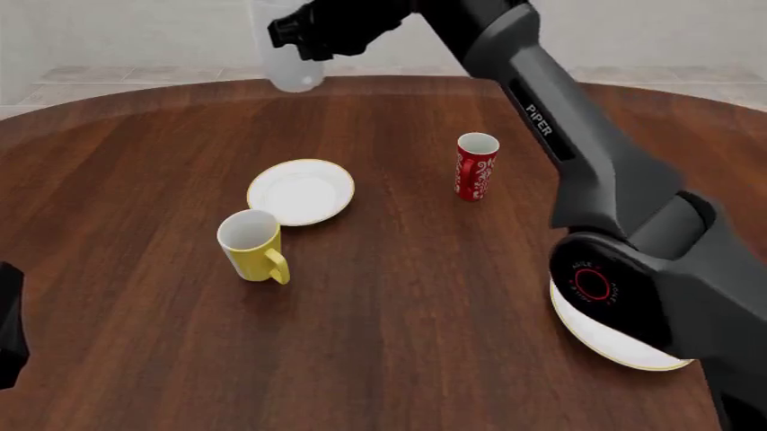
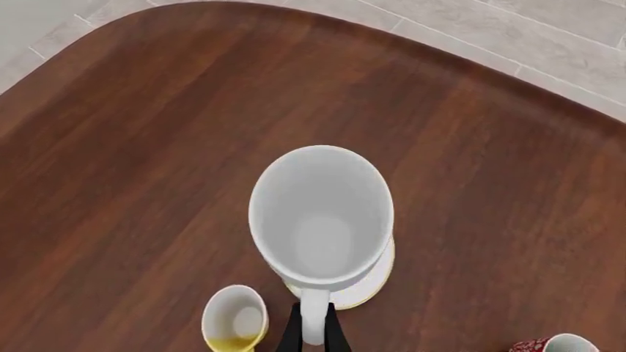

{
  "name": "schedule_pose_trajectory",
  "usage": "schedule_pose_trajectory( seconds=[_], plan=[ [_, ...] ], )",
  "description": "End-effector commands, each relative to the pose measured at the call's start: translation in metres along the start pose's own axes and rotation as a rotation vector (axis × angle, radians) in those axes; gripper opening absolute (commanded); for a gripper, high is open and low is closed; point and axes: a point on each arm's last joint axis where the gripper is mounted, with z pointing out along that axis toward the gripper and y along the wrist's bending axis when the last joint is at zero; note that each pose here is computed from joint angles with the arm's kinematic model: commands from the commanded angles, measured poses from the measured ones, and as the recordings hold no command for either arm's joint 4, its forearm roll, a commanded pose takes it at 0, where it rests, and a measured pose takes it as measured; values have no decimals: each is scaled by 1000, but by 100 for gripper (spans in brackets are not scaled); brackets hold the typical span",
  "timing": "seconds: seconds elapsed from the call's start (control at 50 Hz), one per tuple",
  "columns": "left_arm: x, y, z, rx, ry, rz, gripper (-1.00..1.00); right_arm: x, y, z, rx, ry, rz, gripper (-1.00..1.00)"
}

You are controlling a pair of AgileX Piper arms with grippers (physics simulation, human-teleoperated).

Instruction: Put the white mug on the left plate.

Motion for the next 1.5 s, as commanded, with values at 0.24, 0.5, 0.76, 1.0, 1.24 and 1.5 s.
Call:
schedule_pose_trajectory(
  seconds=[0.24, 0.5, 0.76, 1.0, 1.24, 1.5],
  plan=[
    [0, 0, 0, -8, -2, -2, 100, -4, -18, 4, 27, -35, 26, -100],
    [0, 0, 0, -8, -3, -3, 100, -6, -18, -1, 27, -48, 26, -100],
    [0, 0, 0, -8, -3, -3, 100, -6, -18, -1, 27, -48, 26, -100],
    [0, 0, 0, -8, -1, -1, 100, -6, -23, 3, 34, -55, 44, -100],
    [1, 1, 0, -16, 1, 2, 100, 1, -19, 17, 27, -42, 30, -100],
    [2, 1, 0, -16, 5, 3, 100, 4, -18, 25, 24, -41, 30, -100]
  ],
)
